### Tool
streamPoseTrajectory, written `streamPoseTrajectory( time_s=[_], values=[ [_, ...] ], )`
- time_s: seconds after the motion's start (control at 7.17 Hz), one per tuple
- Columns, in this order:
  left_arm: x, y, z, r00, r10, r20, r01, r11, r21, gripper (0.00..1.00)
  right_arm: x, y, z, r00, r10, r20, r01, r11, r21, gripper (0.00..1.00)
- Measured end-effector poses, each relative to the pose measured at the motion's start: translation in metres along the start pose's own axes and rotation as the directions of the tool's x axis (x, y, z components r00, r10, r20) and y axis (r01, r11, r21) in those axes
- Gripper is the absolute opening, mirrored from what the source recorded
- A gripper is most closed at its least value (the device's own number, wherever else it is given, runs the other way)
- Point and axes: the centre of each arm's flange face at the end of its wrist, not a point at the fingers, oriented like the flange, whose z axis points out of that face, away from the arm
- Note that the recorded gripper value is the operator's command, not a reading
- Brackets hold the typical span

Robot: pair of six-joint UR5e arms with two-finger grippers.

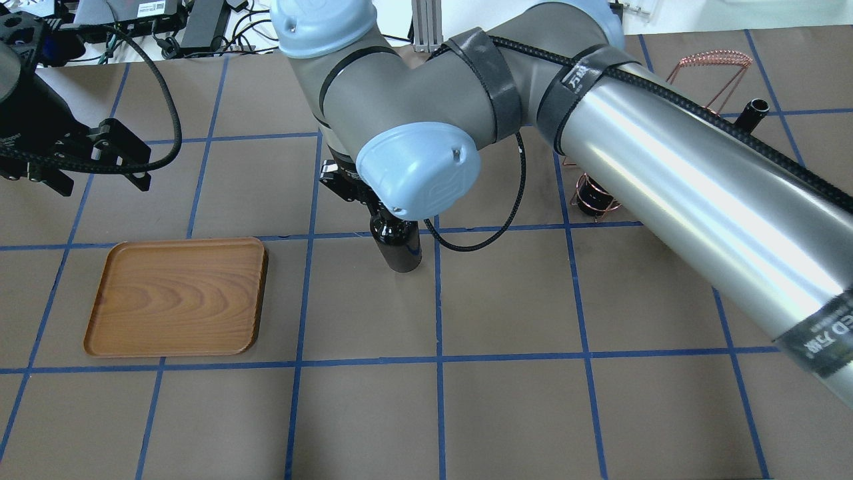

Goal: Take wine from basket and place on tray
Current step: 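Carry the bottle toward the tray and stand it upright on the table, then open the right gripper and withdraw it while the left gripper reaches over the bottle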

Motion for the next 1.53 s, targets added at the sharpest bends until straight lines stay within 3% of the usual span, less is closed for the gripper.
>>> streamPoseTrajectory(
  time_s=[0.14, 0.28, 0.42, 0.56, 0.84, 1.26, 1.53],
  values=[
    [0.000, 0.000, 0.002, 1.000, -0.003, -0.001, 0.003, 1.000, -0.008, 1.00, 0.000, 0.000, 0.005, 1.000, -0.001, -0.001, 0.001, 1.000, -0.001, 0.03],
    [0.000, -0.001, 0.004, 1.000, -0.006, -0.004, 0.006, 1.000, -0.015, 1.00, -0.001, 0.000, 0.008, 1.000, -0.002, -0.003, 0.002, 1.000, -0.003, 0.47],
    [0.000, -0.001, 0.005, 1.000, -0.008, -0.007, 0.008, 1.000, -0.019, 1.00, -0.001, -0.001, 0.010, 1.000, 0.001, -0.006, -0.001, 1.000, -0.003, 0.65],
    [0.001, -0.003, 0.007, 1.000, -0.008, -0.009, 0.008, 1.000, -0.022, 1.00, -0.001, -0.001, 0.012, 1.000, 0.002, -0.010, -0.002, 1.000, -0.001, 0.69],
    [0.003, -0.004, 0.008, 1.000, -0.007, -0.011, 0.007, 1.000, -0.024, 1.00, -0.001, -0.002, 0.015, 1.000, 0.003, -0.013, -0.003, 1.000, -0.001, 0.98],
    [0.028, -0.006, 0.007, 0.998, -0.029, -0.064, 0.029, 1.000, -0.008, 1.00, 0.010, -0.019, -0.019, 0.998, -0.040, 0.038, 0.037, 0.997, 0.068, 1.00],
    [0.068, -0.003, 0.006, 0.997, -0.016, -0.072, 0.016, 1.000, 0.005, 1.00, 0.068, -0.068, -0.046, 0.989, -0.146, 0.031, 0.142, 0.983, 0.113, 1.00]
  ],
)
